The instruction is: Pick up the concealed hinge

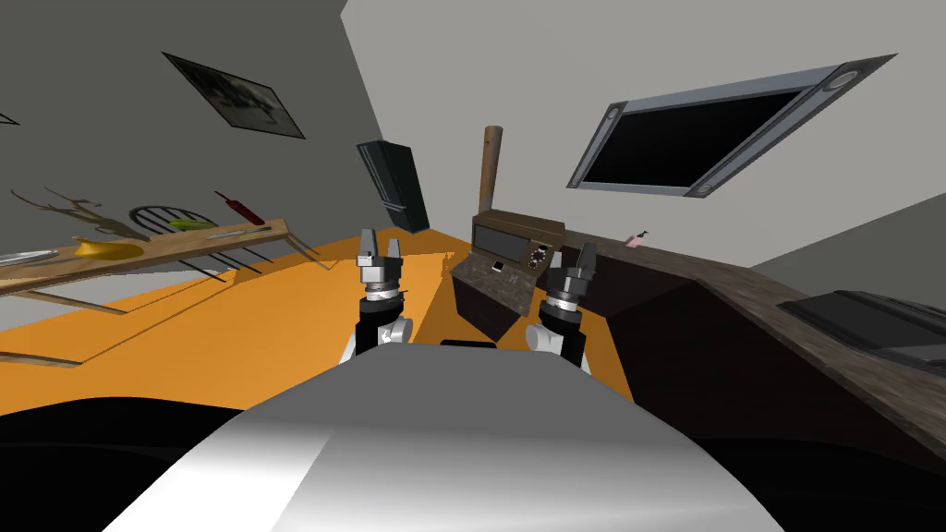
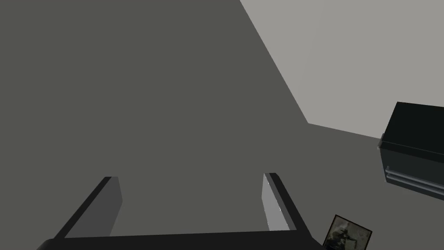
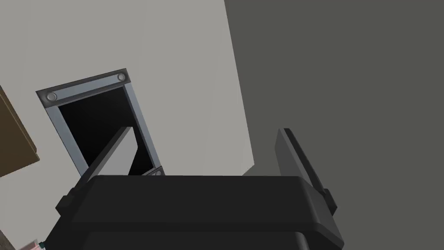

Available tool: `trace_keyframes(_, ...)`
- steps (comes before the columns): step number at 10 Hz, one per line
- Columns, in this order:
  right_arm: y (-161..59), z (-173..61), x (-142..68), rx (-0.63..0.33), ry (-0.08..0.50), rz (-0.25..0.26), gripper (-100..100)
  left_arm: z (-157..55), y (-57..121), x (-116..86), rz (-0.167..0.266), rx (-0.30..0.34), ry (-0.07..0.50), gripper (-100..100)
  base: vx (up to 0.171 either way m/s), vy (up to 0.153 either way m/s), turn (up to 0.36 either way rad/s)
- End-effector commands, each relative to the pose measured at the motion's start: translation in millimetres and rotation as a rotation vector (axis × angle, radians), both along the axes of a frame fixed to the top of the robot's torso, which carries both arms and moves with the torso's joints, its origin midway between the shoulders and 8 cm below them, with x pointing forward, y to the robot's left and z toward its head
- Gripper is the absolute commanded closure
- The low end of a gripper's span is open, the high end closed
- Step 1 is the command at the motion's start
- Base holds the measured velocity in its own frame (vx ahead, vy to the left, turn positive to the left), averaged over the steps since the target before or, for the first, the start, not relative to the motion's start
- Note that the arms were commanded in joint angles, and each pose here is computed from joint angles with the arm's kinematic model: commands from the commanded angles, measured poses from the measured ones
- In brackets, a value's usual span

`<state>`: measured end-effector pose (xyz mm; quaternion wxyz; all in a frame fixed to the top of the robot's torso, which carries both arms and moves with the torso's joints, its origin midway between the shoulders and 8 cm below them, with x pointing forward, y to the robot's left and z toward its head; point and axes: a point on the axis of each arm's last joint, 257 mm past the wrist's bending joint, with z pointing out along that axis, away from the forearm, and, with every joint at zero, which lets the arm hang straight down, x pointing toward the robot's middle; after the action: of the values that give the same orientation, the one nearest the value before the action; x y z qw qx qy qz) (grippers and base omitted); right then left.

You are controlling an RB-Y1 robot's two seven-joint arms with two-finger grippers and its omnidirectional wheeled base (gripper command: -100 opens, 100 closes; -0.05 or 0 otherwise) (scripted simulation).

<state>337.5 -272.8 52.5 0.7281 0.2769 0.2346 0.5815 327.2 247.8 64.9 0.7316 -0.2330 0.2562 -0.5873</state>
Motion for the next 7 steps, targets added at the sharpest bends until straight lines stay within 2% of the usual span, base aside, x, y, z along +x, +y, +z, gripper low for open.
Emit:
trace_keyframes(1,2.3,-4.4,2.1,-0.042,0.019,0.010,-100,0.0,0.0,0.0,0.000,0.000,0.000,0,0.011,0.019,-0.013)
trace_keyframes(4,1.9,-21.5,9.0,-0.140,0.081,0.018,-100,0.0,0.0,0.0,0.000,0.000,0.000,0,0.032,0.062,-0.026)
trace_keyframes(7,-8.2,-48.8,18.8,-0.237,0.174,0.005,-100,0.0,0.0,0.0,0.000,0.000,0.000,0,0.041,0.112,-0.033)
